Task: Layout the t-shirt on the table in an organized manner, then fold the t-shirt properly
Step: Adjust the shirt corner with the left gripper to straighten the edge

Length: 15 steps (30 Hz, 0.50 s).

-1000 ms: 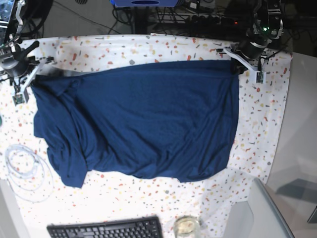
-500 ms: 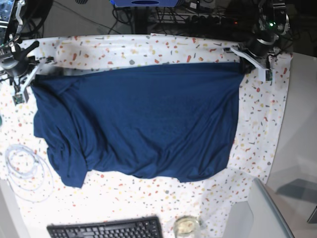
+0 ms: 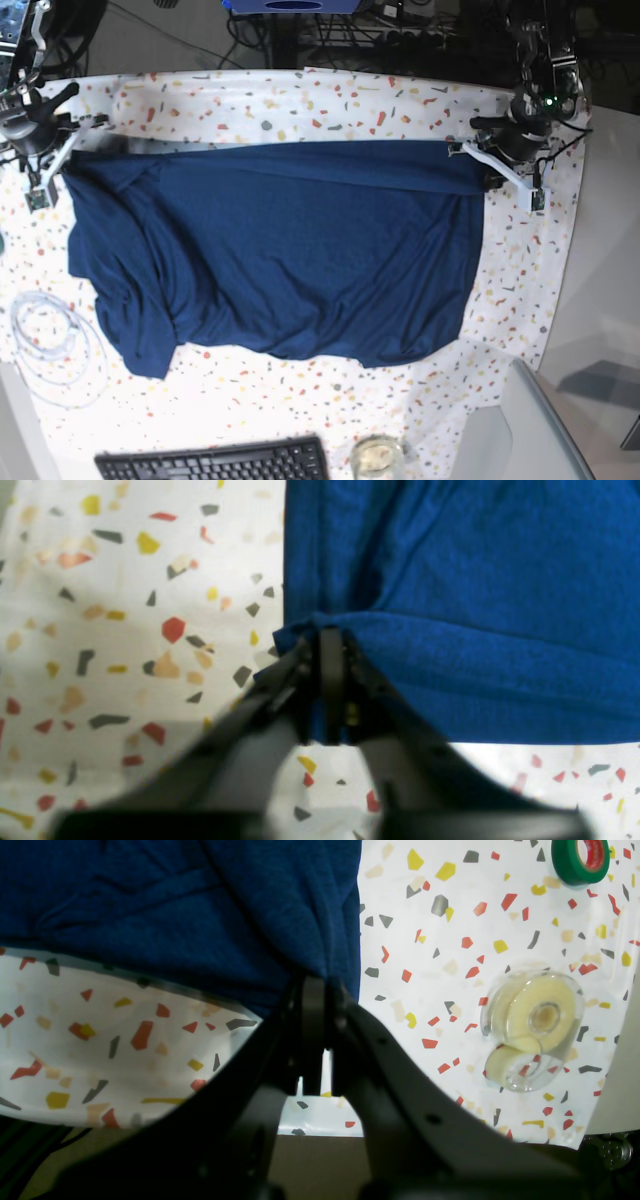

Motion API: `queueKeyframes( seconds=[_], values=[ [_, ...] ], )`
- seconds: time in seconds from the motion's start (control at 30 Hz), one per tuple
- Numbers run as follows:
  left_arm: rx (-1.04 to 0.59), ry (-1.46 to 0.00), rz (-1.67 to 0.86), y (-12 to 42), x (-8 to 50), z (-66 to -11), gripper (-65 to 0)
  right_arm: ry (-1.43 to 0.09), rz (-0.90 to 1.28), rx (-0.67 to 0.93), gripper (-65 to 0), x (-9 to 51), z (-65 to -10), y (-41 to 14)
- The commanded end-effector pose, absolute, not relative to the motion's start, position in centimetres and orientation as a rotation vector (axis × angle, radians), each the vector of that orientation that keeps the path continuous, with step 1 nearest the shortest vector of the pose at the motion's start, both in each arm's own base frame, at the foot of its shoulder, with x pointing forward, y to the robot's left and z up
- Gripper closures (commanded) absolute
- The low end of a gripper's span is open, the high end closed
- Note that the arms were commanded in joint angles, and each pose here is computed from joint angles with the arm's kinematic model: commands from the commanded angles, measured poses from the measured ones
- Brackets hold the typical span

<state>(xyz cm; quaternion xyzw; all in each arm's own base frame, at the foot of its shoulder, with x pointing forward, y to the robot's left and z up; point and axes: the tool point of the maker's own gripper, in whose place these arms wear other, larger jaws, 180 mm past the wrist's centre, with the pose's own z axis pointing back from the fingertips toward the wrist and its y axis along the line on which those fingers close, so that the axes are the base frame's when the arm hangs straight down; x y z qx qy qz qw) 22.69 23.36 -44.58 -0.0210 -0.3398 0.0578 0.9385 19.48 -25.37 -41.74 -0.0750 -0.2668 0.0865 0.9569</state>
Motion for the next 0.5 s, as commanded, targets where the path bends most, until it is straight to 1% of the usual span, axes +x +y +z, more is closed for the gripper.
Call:
queueKeyframes(
  seconds=[0.0,0.07,0.13,0.3,0.47],
  values=[
    [-0.039,-0.709,0.115,23.7,23.4,-44.0,-13.2,-0.571,0.185,-0.170,0.0,20.2,-40.9,-25.8],
    [-0.039,-0.698,0.120,23.8,23.7,-43.9,-19.9,-0.571,0.185,-0.170,0.0,20.2,-40.9,-25.8],
    [-0.038,-0.705,0.122,23.9,24.1,-43.7,-23.2,-0.571,0.185,-0.170,0.0,20.2,-40.9,-25.8],
    [-0.040,-0.760,0.116,23.8,26.0,-42.1,-23.7,-0.571,0.185,-0.170,0.0,20.2,-40.9,-25.8],
    [-0.037,-0.823,0.089,23.2,26.6,-39.8,-23.7,-0.571,0.185,-0.170,0.0,20.2,-40.9,-25.8]
  ],
)
